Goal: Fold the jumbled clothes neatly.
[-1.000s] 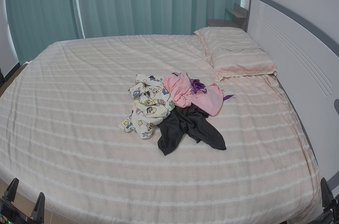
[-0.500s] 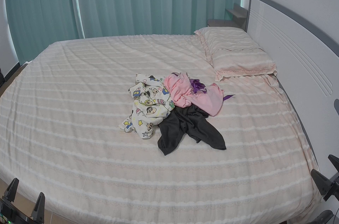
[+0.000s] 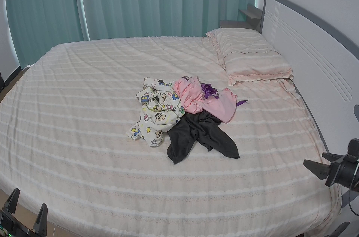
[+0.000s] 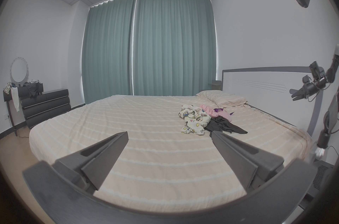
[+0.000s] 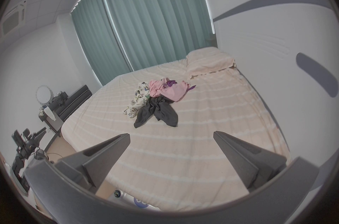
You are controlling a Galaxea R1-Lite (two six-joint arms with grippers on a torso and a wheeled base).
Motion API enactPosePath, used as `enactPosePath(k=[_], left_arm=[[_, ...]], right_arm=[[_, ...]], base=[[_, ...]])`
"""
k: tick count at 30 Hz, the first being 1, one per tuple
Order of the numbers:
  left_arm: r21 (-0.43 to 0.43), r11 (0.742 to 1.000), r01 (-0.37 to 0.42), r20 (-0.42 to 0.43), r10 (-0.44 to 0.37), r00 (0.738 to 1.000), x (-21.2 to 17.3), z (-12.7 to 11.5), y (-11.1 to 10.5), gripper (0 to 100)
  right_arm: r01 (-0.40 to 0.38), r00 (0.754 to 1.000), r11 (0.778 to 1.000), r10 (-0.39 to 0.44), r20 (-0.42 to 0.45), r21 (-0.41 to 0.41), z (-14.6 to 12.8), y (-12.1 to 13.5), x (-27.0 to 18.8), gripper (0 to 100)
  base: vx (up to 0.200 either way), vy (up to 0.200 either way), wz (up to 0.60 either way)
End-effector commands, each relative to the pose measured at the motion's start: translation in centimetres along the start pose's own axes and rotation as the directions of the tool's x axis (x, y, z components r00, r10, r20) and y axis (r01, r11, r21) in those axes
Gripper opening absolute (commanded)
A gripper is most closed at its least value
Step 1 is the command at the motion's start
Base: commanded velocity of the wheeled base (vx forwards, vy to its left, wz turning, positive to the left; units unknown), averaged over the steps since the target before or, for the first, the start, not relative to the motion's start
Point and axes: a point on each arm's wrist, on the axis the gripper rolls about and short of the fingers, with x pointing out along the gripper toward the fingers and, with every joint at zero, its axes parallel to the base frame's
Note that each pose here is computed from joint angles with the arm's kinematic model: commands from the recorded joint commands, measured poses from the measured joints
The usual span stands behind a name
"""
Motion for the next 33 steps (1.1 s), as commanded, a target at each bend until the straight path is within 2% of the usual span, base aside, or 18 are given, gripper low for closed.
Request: enactPosePath(k=[1,16,22,28,33], left_arm=[[0.0,1.0,-0.001,-0.002,0.001,1.0,0.0,-0.5,0.0,100],[0.0,1.0,-0.001,-0.002,0.001,1.0,0.0,-0.5,0.0,100],[0.0,1.0,-0.001,-0.002,0.001,1.0,0.0,-0.5,0.0,100],[0.0,1.0,-0.001,-0.002,0.001,1.0,0.0,-0.5,0.0,100],[0.0,1.0,-0.001,-0.001,0.001,1.0,0.0,-0.4,0.0,100]], right_arm=[[0.015,0.989,0.997,-0.005,-0.146,0.07,0.6,-0.2,6.9,100],[0.04,0.983,0.987,-0.012,-0.181,0.153,0.5,0.2,16.2,100],[0.076,0.985,0.98,-0.045,-0.169,0.182,-0.6,1.1,21.0,100],[0.11,0.981,0.977,-0.077,-0.177,0.183,-3.4,1.2,26.1,100],[0.099,0.984,0.975,-0.066,-0.167,0.197,-4.1,1.7,28.5,100]], base=[[0.0,0.0,0.0],[0.0,0.0,0.0],[0.0,0.0,0.0],[0.0,0.0,0.0],[0.0,0.0,0.0]])
